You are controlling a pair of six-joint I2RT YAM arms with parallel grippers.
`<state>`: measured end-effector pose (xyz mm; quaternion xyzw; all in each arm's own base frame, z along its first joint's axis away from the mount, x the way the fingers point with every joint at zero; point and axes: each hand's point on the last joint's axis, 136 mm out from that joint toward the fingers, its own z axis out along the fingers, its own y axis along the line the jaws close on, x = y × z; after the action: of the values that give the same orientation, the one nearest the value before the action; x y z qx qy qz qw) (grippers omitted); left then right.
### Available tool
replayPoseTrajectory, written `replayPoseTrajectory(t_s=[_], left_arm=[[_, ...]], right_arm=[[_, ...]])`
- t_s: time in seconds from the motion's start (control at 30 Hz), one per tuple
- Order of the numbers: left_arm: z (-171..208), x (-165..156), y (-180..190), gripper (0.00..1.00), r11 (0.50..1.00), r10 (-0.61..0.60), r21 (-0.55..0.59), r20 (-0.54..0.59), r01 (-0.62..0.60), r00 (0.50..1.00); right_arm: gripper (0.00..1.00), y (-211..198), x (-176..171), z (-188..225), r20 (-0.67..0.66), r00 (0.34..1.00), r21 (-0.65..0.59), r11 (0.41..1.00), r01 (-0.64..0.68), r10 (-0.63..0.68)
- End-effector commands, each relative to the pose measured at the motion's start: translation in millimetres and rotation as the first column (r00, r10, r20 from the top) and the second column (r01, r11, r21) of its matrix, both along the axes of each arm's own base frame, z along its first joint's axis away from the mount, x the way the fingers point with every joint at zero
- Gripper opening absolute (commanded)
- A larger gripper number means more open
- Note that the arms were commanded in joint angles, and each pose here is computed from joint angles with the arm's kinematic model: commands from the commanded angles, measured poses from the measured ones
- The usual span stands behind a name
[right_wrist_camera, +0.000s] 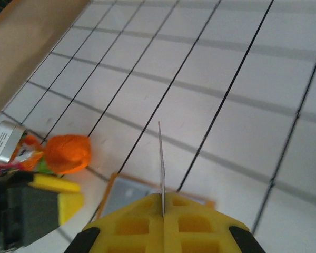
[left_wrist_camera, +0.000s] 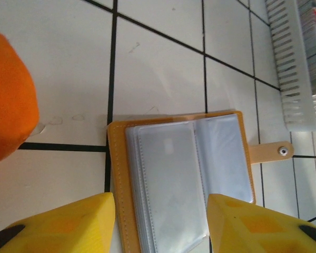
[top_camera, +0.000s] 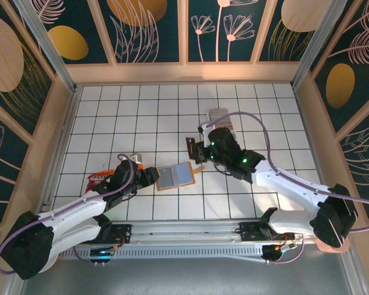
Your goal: Put the credit cards into the card holder
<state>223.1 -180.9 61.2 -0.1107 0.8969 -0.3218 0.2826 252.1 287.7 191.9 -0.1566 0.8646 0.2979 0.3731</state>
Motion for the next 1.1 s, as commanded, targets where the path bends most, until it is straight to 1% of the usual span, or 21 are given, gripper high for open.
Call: replayPoseTrajectory(t_s=[0.0,0.17,0.3,0.4,0.47,0.63,0.87,1.07], left_arm=[[13,10,-8,0.49,1.000,0.011,-0.023,0.019,-0.011,1.000],[12,15,-13,0.48,1.000,0.011,-0.028,0.011,-0.011,1.000],[5,16,-11,0.46,1.000,0.024,-0.004,-0.012,-0.024,1.000],[-2,16,-9,0.44,0.999,0.042,0.001,-0.034,-0.042,0.999],[-5,14,-8,0.44,0.999,0.047,-0.003,-0.047,-0.047,0.998],[-17,8,-5,0.44,0.999,0.035,0.034,-0.077,-0.032,0.996],[-32,-1,-19,0.42,0.999,-0.041,0.002,-0.142,0.041,0.989],[-39,-4,-22,0.40,0.998,-0.062,0.000,-0.166,0.063,0.984]], right_arm=[[0.00,21,-10,-15,-0.236,0.970,0.203,0.973,0.110,-0.061],[0.00,40,-14,-34,-0.281,0.960,0.203,0.976,0.080,-0.020],[0.00,59,-11,-50,-0.324,0.946,0.201,0.978,0.049,0.019],[0.00,68,-9,-67,-0.358,0.933,0.167,0.985,0.037,0.026],[0.00,68,-8,-81,-0.379,0.925,0.124,0.992,0.038,0.012],[0.00,60,-13,-109,-0.409,0.912,0.064,0.997,0.036,-0.007],[0.00,58,-20,-127,-0.450,0.893,0.059,0.998,0.030,-0.001],[0.00,55,-21,-137,-0.466,0.885,0.032,0.999,0.041,-0.021]])
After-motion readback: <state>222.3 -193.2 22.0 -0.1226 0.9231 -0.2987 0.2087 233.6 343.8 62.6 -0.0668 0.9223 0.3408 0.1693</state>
